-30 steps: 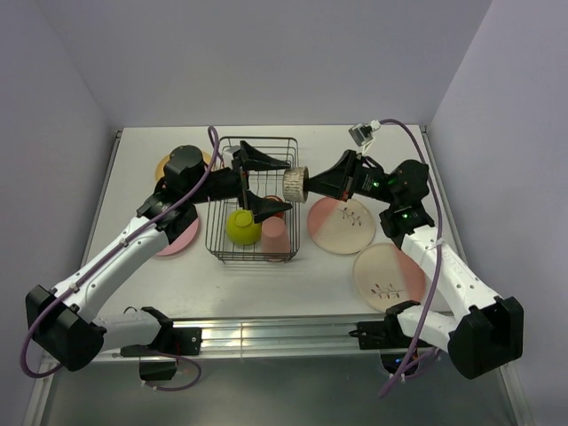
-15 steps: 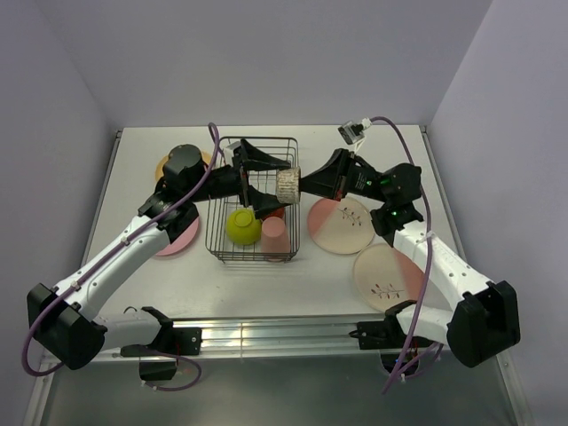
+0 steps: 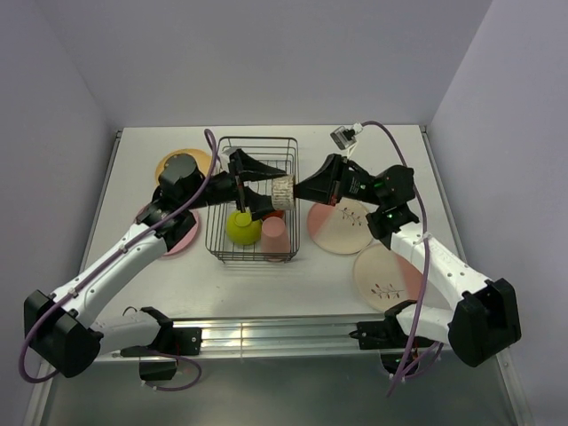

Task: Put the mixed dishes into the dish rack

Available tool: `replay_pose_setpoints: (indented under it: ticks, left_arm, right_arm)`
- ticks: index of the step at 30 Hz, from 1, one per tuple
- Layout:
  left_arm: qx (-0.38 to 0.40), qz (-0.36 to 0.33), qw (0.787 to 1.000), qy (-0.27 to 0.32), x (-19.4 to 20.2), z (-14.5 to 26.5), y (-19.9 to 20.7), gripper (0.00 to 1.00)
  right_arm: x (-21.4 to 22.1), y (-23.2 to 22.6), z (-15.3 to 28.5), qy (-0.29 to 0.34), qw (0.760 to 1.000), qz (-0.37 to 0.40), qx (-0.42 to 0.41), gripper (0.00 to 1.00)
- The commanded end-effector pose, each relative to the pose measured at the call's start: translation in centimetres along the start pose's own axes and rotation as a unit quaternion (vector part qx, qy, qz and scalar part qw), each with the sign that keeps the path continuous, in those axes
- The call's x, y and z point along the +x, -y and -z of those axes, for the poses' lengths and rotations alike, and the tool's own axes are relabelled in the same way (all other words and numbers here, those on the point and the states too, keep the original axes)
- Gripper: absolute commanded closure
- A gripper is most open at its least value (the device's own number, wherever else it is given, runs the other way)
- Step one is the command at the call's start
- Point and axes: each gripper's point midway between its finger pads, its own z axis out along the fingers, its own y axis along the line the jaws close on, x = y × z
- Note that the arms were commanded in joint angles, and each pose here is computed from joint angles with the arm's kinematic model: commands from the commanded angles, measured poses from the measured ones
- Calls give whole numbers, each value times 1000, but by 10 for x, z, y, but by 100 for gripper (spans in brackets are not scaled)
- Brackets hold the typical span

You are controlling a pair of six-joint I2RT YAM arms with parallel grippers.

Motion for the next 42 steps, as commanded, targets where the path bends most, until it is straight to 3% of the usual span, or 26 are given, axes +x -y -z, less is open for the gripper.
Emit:
replay_pose_setpoints:
  ticks: [1, 2, 4, 6, 7, 8, 10, 12, 15, 25, 31, 42]
  left_arm:
    - [21, 82, 996, -16, 17, 16, 22, 100]
    - [16, 65, 998, -11, 17, 19, 20, 100]
    - [-4, 49, 999, 12, 6, 27, 11, 100]
    - [-22, 21, 999, 39, -1, 38, 11, 100]
    - [-67, 52, 993, 84, -24, 51, -8, 100]
    - [-97, -1, 990, 106, -35, 60, -20, 100]
    - [-139, -43, 976, 162, -58, 82, -19, 100]
    - [-254, -83, 938, 219, -82, 106, -49, 100]
    - [-380, -121, 879, 259, -106, 136, -86, 100]
    - [-513, -172, 791, 284, -132, 163, -150, 100]
    - [-556, -193, 761, 273, -146, 156, -174, 100]
    - [-585, -217, 736, 264, -174, 131, -183, 100]
  right_arm:
    - [-7, 7, -1, 17, 999, 3, 27, 95]
    - [-9, 7, -1, 16, 999, 19, 35, 66]
    - [-8, 23, 2, 17, 996, 19, 81, 34]
    - [-6, 42, 10, 16, 989, -6, 150, 22]
    - [-12, 53, 15, 35, 981, -1, 189, 20]
    - [-21, 52, 19, 42, 975, 37, 217, 19]
    - [-14, 75, 40, 40, 953, 14, 301, 18]
    - [-20, 86, 61, 55, 927, 24, 371, 18]
    - [-22, 85, 74, 59, 915, 37, 397, 18]
    - [-14, 80, 89, 56, 909, 44, 411, 19]
    - [-8, 80, 95, 52, 908, 45, 414, 19]
    - [2, 85, 109, 43, 897, 44, 437, 19]
